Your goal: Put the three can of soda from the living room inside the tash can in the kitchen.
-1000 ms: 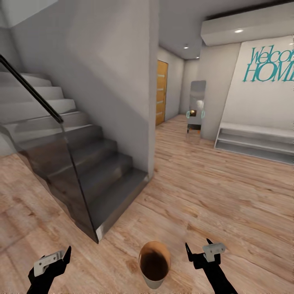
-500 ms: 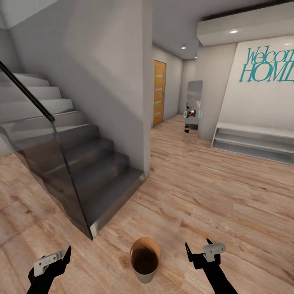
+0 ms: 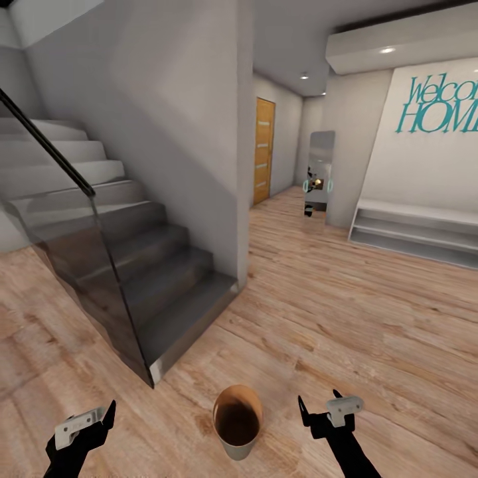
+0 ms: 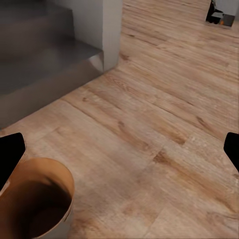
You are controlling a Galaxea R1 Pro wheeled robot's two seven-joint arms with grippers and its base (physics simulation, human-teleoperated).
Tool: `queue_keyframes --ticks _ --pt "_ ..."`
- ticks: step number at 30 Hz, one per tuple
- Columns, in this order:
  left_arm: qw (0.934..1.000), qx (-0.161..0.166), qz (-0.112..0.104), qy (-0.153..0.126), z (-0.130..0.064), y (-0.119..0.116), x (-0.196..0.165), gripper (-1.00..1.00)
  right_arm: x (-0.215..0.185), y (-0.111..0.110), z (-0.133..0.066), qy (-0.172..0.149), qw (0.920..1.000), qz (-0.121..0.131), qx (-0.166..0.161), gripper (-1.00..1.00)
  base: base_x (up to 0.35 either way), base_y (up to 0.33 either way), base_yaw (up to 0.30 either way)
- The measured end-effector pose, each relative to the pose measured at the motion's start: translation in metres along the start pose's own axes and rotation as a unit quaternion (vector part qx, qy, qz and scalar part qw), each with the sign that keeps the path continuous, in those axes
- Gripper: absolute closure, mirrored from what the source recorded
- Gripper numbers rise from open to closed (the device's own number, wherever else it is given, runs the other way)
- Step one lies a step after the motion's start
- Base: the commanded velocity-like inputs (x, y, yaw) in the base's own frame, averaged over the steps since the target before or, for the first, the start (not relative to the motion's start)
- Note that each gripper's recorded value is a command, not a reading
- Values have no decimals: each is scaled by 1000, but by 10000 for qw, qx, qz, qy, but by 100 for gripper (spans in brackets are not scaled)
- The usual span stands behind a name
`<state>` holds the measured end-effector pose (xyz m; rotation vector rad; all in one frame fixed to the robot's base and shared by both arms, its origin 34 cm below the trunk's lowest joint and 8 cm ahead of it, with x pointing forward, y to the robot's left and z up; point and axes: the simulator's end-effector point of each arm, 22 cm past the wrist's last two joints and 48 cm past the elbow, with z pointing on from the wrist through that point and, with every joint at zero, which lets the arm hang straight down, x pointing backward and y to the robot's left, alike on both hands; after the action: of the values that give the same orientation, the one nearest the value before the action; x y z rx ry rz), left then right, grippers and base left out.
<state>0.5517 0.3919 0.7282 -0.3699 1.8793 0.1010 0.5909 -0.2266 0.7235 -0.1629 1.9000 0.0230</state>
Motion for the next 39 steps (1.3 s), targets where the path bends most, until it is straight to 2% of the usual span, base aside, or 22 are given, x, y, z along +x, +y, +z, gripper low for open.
queue_keyframes --ticks 18,39 --pt "10000 17 2 -3 0 -1 0 -100 0 2 0 5 10000 18 -1 -100 0 0 198" --pt "10000 15 2 -1 -1 0 0 -100 5 2 0 51 10000 4 -10 -100 0 0 25"
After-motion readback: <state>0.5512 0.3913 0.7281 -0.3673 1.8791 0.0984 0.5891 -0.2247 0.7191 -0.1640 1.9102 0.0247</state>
